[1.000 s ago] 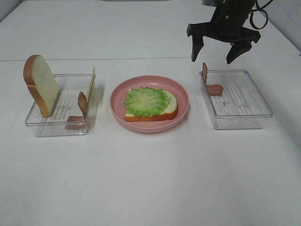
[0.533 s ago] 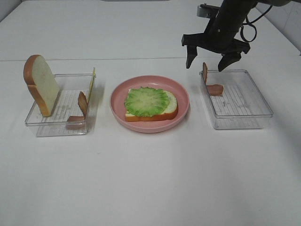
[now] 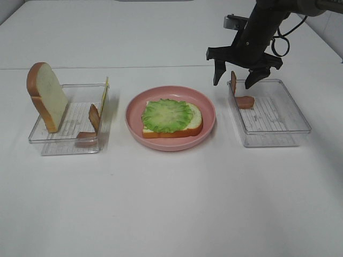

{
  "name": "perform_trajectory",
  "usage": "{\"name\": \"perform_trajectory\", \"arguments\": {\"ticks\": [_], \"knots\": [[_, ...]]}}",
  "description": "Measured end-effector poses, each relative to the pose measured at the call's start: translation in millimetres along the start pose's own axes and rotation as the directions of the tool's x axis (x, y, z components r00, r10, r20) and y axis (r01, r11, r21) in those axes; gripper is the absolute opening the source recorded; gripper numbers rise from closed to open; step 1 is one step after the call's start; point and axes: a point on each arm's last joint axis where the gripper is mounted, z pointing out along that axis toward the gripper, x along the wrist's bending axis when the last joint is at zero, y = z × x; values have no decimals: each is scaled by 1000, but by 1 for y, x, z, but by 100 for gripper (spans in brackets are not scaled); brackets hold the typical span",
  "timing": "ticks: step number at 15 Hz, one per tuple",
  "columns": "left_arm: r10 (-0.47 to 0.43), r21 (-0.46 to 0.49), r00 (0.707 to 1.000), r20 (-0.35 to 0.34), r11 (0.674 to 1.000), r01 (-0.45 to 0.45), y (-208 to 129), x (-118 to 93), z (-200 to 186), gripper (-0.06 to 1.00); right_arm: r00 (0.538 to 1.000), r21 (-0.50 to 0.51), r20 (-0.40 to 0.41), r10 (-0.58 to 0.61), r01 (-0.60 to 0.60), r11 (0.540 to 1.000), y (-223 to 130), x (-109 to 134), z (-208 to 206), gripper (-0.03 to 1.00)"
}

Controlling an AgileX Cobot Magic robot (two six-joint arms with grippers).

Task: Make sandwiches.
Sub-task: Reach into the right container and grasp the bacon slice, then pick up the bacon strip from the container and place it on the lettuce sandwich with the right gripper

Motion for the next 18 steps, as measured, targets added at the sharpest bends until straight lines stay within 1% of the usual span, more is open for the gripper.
{"name": "perform_trajectory", "arguments": {"ticks": [1,2,3,4,5,6,7,8,9,10,11,16,18], "knots": [[0,0,1000,0,1000,0,0,0,0,97,1000,0,0,0,0,1000,0,0,0,71],[0,0,1000,0,1000,0,0,0,0,97,1000,0,0,0,0,1000,0,0,0,69],[0,0,1000,0,1000,0,0,0,0,97,1000,-1,0,0,0,1000,0,0,0,56],[0,0,1000,0,1000,0,0,0,0,97,1000,-2,1,-1,1,1000,0,0,0,53],[0,0,1000,0,1000,0,0,0,0,97,1000,-7,5,-3,3,1000,1,0,0,46],[0,0,1000,0,1000,0,0,0,0,97,1000,-8,7,-4,4,1000,1,-1,0,41],[0,0,1000,0,1000,0,0,0,0,97,1000,-18,15,-9,9,1000,2,-1,0,27],[0,0,1000,0,1000,0,0,0,0,97,1000,-22,17,-10,10,1000,2,-2,0,24],[0,0,1000,0,1000,0,0,0,0,97,1000,-26,25,-14,15,1000,2,-2,0,16],[0,0,1000,0,1000,0,0,0,0,97,1000,-26,26,-14,15,1000,2,-2,0,13],[0,0,1000,0,1000,0,0,0,0,97,999,-24,30,-16,17,1000,2,-3,0,2],[0,0,1000,0,1000,0,0,0,0,97,999,25,40,-25,24,999,-2,-3,-4,2],[0,0,1000,0,1000,0,0,0,0,97,999,10,26,-41,40,999,-3,-1,-29,2]]}}
